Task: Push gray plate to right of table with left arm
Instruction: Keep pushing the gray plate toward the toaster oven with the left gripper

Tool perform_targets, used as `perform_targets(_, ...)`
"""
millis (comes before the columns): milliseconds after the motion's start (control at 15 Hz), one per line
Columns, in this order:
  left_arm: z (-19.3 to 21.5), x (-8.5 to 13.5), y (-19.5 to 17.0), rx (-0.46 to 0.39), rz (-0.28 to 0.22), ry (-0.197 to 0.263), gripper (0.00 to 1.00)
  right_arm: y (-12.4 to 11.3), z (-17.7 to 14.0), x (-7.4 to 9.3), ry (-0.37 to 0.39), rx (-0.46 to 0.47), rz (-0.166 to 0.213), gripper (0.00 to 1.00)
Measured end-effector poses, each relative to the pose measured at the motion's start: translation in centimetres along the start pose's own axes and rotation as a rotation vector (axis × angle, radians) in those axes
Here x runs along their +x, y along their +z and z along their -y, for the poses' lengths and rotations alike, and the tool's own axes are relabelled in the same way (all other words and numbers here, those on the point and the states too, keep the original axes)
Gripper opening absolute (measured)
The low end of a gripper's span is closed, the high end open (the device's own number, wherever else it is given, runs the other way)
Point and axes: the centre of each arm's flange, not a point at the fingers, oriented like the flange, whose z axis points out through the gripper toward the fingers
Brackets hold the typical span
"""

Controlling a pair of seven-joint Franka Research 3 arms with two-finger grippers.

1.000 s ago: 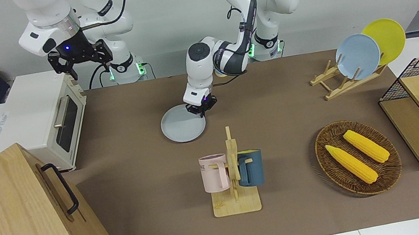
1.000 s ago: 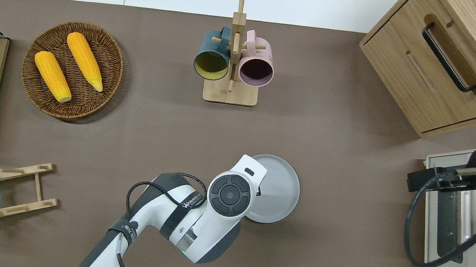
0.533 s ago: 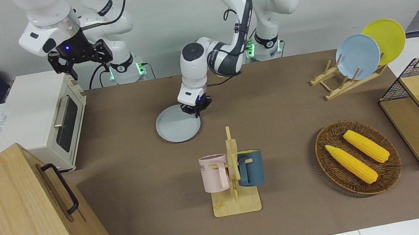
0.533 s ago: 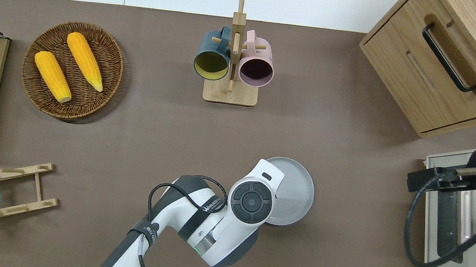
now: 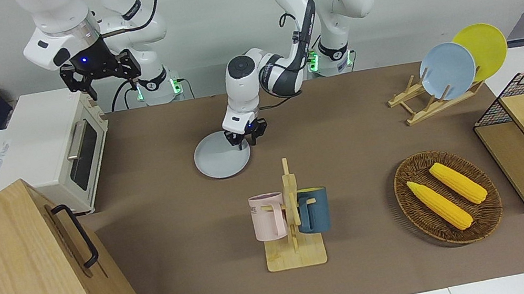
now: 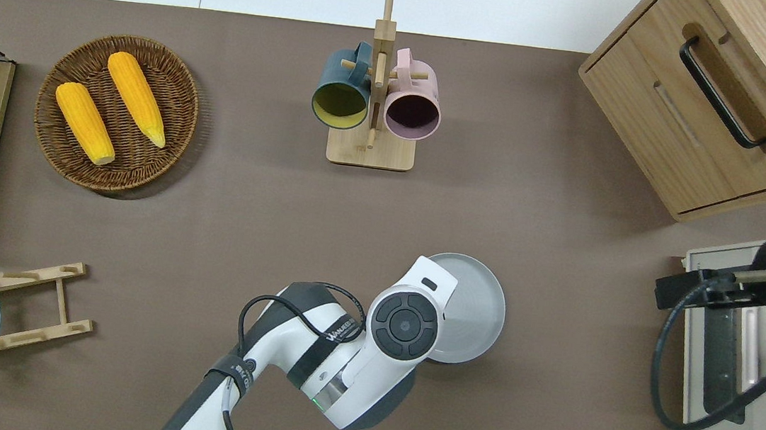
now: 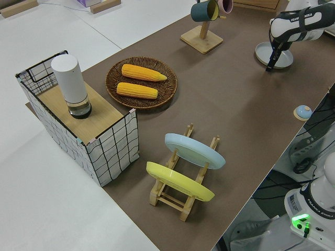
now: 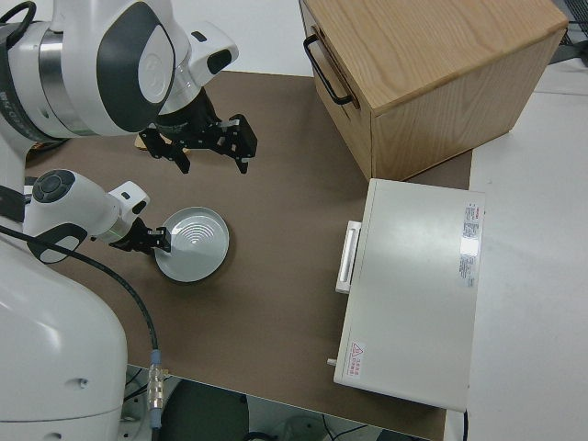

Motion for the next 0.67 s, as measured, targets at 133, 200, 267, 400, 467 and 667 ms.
perform_targets(133, -0.1, 0.3, -0.4, -0.003, -0.003, 0.001, 0.81, 0.0, 0.0, 0.0, 0.0, 0.0, 0.0, 0.99)
perform_targets(200, 0.0, 0.3, -0.5, 0.001, -0.001, 0.004, 0.92, 0.0, 0.0, 0.0, 0.0, 0.0, 0.0, 0.99)
perform_targets(267, 0.0, 0.4, -0.6, 0.003, 0.001, 0.005, 0.99, 0.0, 0.0, 0.0, 0.0, 0.0, 0.0, 0.99)
perform_targets(400, 0.1, 0.4, -0.7, 0.006, 0.002, 0.007, 1.0, 0.0, 0.0, 0.0, 0.0, 0.0, 0.0, 0.99)
perform_targets(467, 0.1, 0.4, -0.7, 0.01, 0.005, 0.011, 1.0, 0.0, 0.0, 0.0, 0.0, 0.0, 0.0, 0.99)
perform_targets(667, 0.7, 0.7, -1.4, 0.029, 0.019, 0.046, 1.0, 0.0, 0.0, 0.0, 0.0, 0.0, 0.0, 0.99)
